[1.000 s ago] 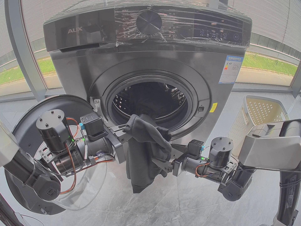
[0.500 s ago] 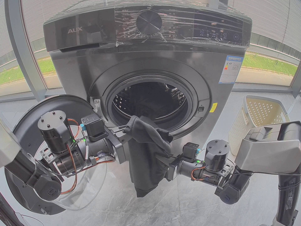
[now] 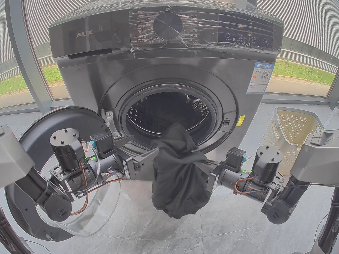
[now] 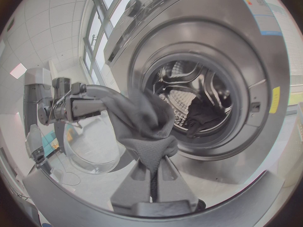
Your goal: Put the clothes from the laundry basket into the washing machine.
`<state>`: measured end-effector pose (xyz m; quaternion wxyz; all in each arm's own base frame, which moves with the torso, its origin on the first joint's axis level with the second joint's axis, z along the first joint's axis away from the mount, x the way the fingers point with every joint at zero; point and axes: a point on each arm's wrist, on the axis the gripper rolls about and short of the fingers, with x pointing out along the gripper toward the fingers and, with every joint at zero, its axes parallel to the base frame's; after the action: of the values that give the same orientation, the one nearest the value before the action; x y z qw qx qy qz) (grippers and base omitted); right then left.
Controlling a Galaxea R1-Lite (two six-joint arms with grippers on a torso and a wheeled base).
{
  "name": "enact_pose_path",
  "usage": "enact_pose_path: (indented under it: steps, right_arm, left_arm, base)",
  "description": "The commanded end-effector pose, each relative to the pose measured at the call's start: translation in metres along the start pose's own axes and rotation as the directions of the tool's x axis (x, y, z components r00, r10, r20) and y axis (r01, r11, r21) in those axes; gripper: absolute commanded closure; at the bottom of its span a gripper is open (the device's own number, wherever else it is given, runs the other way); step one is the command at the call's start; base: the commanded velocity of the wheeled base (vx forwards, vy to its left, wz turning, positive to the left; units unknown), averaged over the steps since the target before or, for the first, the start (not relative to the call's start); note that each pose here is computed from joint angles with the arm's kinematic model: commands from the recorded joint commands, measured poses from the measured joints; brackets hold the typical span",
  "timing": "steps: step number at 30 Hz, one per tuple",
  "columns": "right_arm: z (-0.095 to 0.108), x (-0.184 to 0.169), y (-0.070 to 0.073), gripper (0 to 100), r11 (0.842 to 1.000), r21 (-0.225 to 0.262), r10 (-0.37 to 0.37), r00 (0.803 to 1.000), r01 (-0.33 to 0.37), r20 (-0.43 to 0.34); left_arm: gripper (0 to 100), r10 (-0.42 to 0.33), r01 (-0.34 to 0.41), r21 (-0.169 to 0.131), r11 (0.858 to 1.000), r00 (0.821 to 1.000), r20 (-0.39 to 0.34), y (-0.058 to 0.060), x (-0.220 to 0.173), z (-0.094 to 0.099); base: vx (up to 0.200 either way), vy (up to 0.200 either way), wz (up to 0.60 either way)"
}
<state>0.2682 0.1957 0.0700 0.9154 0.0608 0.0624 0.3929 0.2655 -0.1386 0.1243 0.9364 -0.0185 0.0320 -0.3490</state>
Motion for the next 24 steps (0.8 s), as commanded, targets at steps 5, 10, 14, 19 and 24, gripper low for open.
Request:
enact_pose_path:
  steps: [5, 10, 14, 19, 24]
  right_arm:
    - [0.008, -0.013, -0.01, 100, 0.999, -0.005, -0.046, 0.999, 0.046, 0.011]
    - [-0.003, -0.019, -0.004, 100, 0.999, -0.012, -0.033, 0.999, 0.033, -0.042]
    - [-0.002, -0.015, 0.0, 100, 1.0, -0.024, -0.017, 0.999, 0.016, -0.034]
    - [0.004, -0.009, 0.0, 100, 0.999, -0.031, -0.011, 1.0, 0.011, -0.004]
    - [0.006, -0.006, 0.0, 100, 0.999, -0.036, -0.008, 1.0, 0.008, 0.009]
  left_arm:
    - [0, 0.045, -0.045, -0.01, 0.999, 0.997, -0.055, 0.008, 0.007, -0.019]
    - [0, 0.001, -0.001, 0.0, 1.0, 0.999, -0.034, -0.002, 0.01, -0.018]
    - [0, -0.045, 0.045, 0.002, 0.999, 0.998, -0.036, -0.013, 0.01, -0.02]
    - [0, -0.142, 0.142, -0.006, 0.99, 0.987, -0.073, -0.026, 0.005, -0.028]
    - [0, -0.218, 0.218, -0.015, 0.976, 0.971, -0.102, -0.032, 0.0, -0.034]
  base:
    - [0.0, 0.0, 0.0]
    - [0.0, 0.0, 0.0]
    - [0.0, 0.0, 0.0]
    - [0.0, 0.0, 0.0]
    - [0.0, 0.0, 0.0]
